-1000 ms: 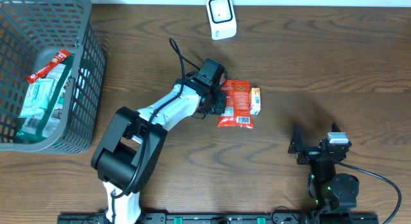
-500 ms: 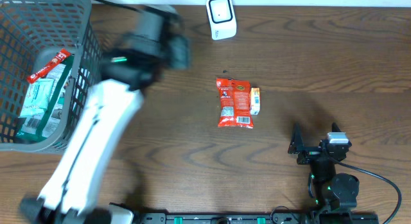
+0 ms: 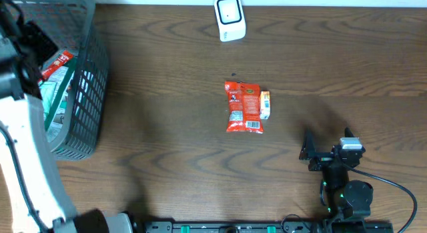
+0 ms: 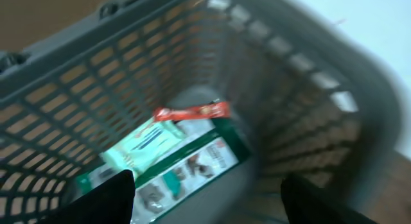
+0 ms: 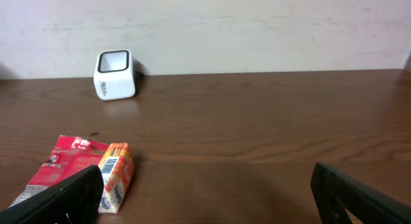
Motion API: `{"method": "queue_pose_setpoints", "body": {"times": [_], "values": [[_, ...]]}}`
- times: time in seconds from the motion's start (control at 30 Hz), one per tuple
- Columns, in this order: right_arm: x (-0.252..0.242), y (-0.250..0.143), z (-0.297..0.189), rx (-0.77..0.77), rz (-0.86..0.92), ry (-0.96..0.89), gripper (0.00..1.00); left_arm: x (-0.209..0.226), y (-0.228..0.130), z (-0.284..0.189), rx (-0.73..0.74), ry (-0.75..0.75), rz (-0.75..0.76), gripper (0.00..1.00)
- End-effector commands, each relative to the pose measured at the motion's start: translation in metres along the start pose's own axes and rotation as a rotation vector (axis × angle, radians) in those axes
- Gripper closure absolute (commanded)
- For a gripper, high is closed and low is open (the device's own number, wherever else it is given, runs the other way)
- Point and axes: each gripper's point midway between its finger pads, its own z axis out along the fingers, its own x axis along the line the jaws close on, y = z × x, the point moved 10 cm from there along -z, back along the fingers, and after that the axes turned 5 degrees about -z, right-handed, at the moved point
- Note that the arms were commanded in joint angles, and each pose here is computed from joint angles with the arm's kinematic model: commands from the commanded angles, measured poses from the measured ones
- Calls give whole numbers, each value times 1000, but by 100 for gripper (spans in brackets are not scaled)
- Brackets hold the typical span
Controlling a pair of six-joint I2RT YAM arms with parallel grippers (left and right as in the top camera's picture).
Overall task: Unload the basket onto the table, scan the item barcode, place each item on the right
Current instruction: 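Move the left gripper back into the grey basket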
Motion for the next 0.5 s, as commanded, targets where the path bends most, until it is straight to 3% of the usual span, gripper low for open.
{"method": "queue_pose_setpoints", "body": {"times": [0.0, 0.2, 0.47], "values": [[-1, -1, 0, 1, -11, -6, 1, 8, -8, 39, 85, 69, 1, 25], [-1, -1, 0, 1, -11, -6, 1, 6, -30, 101, 219, 136, -13, 19], [-1, -1, 0, 1, -11, -6, 1, 5, -59, 161, 338, 190, 10, 18]]}}
